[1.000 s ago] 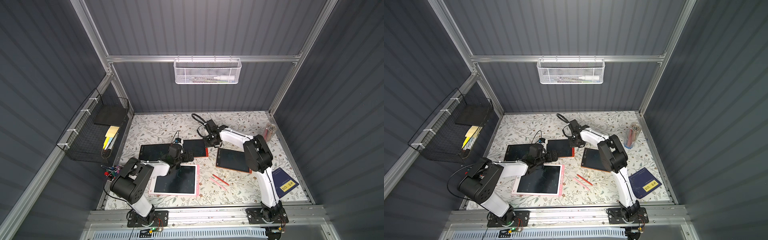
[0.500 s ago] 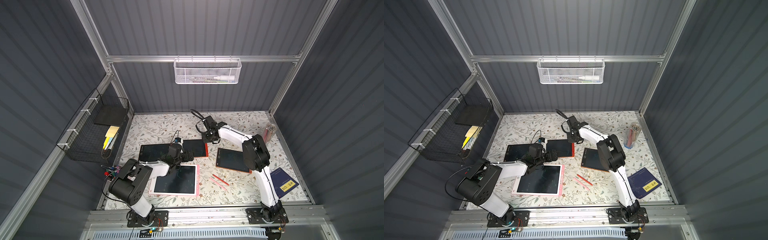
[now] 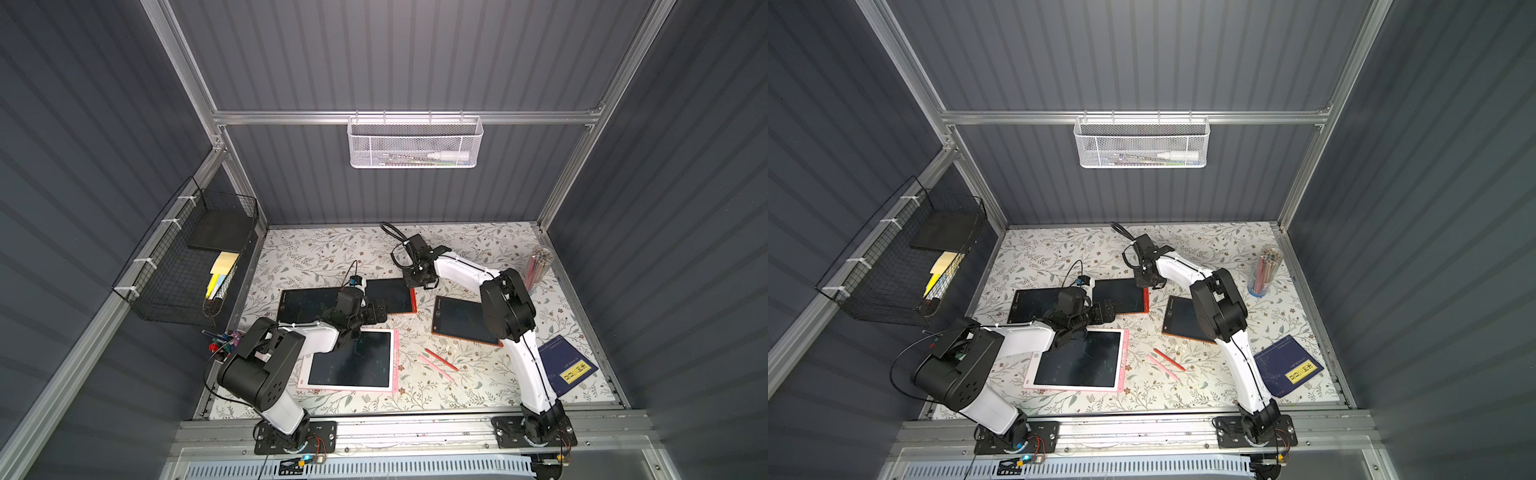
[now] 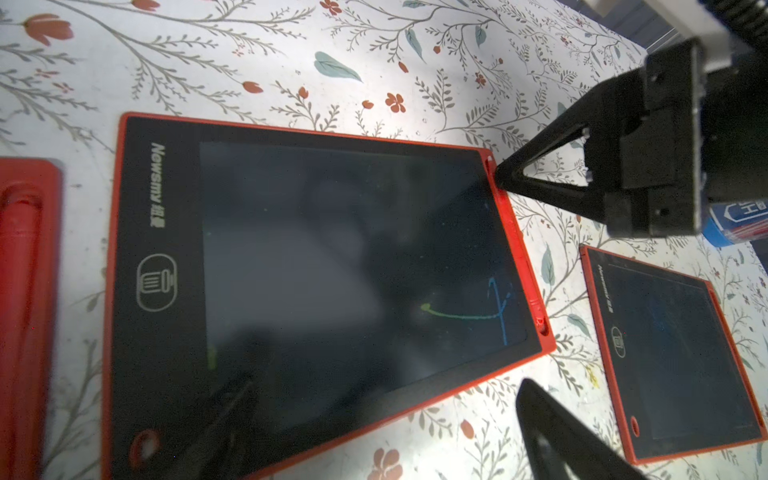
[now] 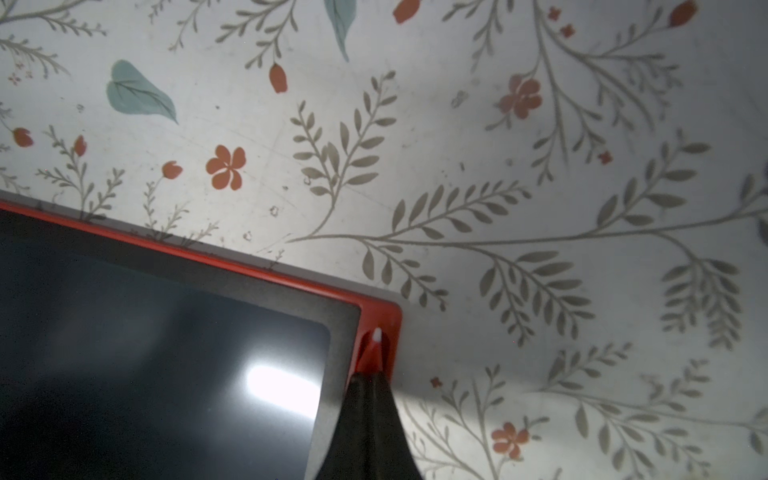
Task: Place the stylus back onto the writing tablet
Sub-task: Place the stylus on the writing tablet.
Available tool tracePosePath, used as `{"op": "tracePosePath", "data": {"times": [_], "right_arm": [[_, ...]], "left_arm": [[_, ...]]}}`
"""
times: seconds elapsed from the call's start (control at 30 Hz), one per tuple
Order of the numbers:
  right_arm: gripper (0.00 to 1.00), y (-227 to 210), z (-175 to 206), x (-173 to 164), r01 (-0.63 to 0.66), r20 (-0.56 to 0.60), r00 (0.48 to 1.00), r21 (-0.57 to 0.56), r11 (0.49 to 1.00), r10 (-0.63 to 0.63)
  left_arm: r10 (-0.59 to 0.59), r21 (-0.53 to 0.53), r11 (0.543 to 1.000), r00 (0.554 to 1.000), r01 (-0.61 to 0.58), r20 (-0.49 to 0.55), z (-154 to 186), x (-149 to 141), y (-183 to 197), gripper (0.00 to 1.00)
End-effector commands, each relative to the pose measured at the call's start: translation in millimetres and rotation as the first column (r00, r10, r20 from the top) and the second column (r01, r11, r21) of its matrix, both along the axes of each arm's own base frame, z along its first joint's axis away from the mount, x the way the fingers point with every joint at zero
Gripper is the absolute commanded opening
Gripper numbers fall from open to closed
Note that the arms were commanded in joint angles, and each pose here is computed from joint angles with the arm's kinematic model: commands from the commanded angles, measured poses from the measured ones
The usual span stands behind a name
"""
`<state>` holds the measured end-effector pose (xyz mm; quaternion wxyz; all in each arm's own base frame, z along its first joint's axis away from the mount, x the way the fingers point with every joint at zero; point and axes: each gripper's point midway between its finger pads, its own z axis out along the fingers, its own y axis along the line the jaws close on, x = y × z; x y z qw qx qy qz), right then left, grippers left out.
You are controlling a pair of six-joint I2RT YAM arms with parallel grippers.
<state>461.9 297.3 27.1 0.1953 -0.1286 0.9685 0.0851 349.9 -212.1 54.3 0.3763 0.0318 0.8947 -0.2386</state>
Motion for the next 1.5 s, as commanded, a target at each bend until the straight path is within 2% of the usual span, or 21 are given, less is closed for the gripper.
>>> {"op": "tracePosePath", "data": {"times": [0.0, 0.2, 0.47, 0.87, 1.13, 1.27, 1.47], "right_arm": [[0.0, 0, 4, 3, -0.008, 0.003, 1.0, 0.0, 1.0, 0.008], [0.0, 1, -2, 6, 0.006, -0.006, 1.0, 0.0, 1.0, -0.006], [0.0, 4, 16, 5, -0.002, 0.025, 1.0, 0.039, 0.999, 0.001], [0.0, -4, -3, -3, 0.008, -0.006, 1.0, 0.006, 1.0, -0.008], [0.0, 0, 52, -8, -0.009, 0.052, 0.999, 0.089, 0.996, 0.004], [0.04, -6, 70, -19, -0.011, 0.074, 0.997, 0.105, 0.994, 0.003], [0.21, -13, 92, -43, -0.025, 0.09, 0.996, 0.175, 0.984, 0.009]], "left_arm": [[0.004, 0.0, 1.0, 1.0, -0.004, 0.022, 13, 6, -3, 0.99], [0.005, -0.002, 1.0, 1.0, -0.005, 0.024, 19, 7, -3, 0.99], [0.015, 0.0, 1.0, 1.0, -0.015, 0.02, 22, 8, -2, 0.99], [0.026, -0.016, 1.0, 1.0, -0.026, 0.006, 35, 1, -4, 0.99], [0.047, 0.013, 0.999, 0.996, -0.046, -0.074, 23, -16, -16, 0.99], [0.066, 0.035, 0.997, 0.992, -0.062, -0.106, 16, -22, -17, 0.99], [0.085, 0.095, 0.993, 0.989, -0.073, -0.122, 11, -24, -23, 0.99]]}}
